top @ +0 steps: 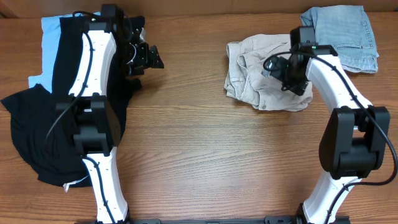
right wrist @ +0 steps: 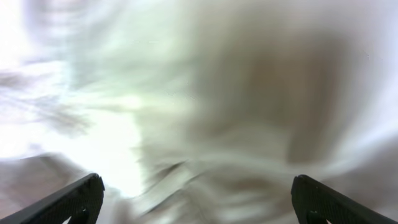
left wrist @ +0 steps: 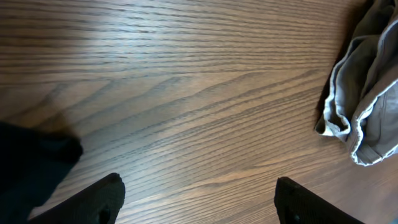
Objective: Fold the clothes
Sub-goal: 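Drag the folded shorts right with the right gripper and press them down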
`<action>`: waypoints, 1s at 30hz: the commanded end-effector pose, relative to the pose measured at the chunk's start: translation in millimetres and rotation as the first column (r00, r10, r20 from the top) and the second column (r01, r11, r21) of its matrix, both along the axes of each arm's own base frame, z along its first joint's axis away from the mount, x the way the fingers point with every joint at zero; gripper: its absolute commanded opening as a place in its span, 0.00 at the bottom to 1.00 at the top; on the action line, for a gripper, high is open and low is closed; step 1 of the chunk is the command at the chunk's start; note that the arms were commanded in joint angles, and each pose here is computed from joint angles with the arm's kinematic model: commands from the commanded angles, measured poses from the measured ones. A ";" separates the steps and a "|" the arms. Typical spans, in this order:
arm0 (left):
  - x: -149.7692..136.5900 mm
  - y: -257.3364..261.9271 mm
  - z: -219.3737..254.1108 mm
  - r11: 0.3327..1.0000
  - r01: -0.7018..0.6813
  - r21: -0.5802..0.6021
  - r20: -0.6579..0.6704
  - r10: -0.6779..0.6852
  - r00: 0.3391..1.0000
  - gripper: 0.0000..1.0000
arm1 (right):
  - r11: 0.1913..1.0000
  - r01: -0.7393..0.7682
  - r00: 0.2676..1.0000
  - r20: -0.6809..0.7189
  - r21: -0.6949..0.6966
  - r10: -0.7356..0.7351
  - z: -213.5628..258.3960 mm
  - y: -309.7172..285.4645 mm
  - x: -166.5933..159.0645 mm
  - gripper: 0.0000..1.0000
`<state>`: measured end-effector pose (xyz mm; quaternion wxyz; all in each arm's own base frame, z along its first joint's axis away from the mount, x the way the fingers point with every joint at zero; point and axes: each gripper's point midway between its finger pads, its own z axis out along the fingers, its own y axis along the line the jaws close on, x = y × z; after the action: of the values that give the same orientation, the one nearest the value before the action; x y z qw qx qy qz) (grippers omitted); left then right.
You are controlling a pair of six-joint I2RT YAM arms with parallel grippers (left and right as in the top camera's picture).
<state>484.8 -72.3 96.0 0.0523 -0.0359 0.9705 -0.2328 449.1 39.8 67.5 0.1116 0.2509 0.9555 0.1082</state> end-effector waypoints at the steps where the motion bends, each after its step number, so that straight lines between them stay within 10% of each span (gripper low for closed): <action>1: 3.1 -4.5 4.5 0.999 0.031 0.009 0.029 -0.031 0.999 0.81 | 0.979 0.057 0.998 -0.018 0.194 -0.055 27.5 44.1 -5.7 1.00; 20: 3.4 1.6 0.8 0.998 0.028 0.062 0.028 -0.030 0.999 0.84 | 0.976 -0.146 0.989 0.009 -0.161 0.149 -45.2 81.5 -32.6 0.98; 30: 1.2 2.2 -0.1 0.997 0.028 0.070 0.019 -0.030 0.999 0.84 | 0.851 -0.433 0.901 -0.138 -0.297 0.411 -64.6 57.9 -63.0 0.95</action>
<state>484.3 -69.4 92.2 0.0522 -0.0328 0.9763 -0.2077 406.9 125.8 14.7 0.1209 0.0763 0.9890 0.0376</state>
